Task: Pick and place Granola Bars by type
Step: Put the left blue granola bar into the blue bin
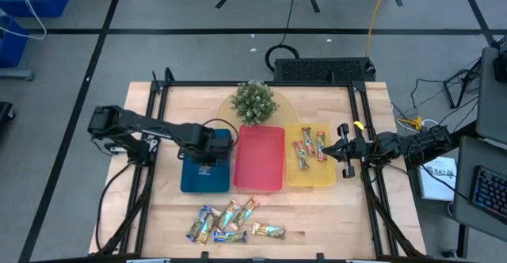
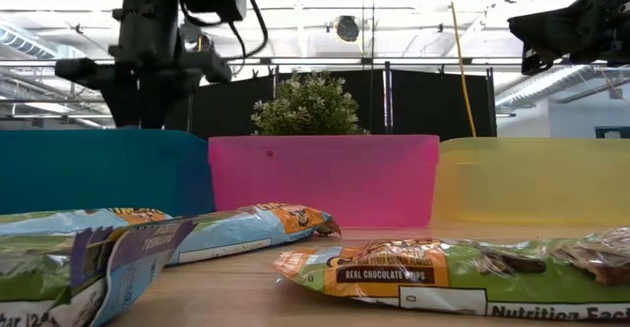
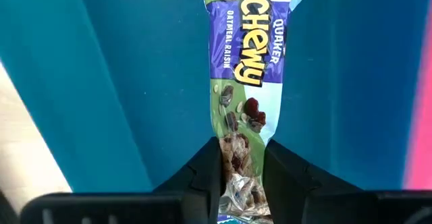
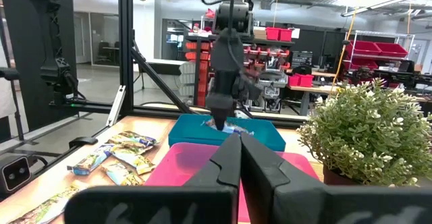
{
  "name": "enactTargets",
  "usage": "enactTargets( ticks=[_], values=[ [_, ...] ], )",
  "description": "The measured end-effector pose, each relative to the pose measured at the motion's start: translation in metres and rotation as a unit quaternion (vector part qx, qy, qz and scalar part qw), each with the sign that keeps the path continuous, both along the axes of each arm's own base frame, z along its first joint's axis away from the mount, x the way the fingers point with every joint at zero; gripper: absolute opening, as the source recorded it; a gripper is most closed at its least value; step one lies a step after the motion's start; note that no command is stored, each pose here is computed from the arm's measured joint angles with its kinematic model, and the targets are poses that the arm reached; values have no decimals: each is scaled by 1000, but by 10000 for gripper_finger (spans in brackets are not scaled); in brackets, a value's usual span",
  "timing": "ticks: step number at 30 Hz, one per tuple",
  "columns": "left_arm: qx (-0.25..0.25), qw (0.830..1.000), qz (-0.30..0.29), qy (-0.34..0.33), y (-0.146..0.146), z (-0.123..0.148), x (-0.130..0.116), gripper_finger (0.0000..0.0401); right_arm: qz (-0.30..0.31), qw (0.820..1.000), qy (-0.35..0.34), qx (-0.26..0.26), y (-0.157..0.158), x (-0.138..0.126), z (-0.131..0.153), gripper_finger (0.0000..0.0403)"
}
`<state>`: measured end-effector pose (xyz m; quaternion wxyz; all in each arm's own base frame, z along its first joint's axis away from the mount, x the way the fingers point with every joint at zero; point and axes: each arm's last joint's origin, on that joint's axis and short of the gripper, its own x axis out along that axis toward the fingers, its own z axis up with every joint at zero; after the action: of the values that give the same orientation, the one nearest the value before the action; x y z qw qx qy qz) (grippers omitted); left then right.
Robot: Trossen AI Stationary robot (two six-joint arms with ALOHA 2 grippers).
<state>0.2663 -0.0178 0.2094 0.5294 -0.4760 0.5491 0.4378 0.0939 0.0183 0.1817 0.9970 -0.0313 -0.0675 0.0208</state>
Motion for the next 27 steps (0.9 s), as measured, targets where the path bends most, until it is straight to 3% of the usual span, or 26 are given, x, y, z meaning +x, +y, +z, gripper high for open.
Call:
enactTargets(
  ticks=[11, 22, 27],
  values=[
    [36, 998, -2, 56, 4, -32, 0, 81, 0, 1000, 0, 1, 0, 0, 0, 0],
    [13, 1000, -20, 11, -3, -56, -2, 86, 2, 1000, 1, 13, 0, 0, 0, 0],
    [9, 999, -29, 15, -7, -57, -3, 115, 2, 1000, 1, 13, 0, 0, 0, 0]
  ],
)
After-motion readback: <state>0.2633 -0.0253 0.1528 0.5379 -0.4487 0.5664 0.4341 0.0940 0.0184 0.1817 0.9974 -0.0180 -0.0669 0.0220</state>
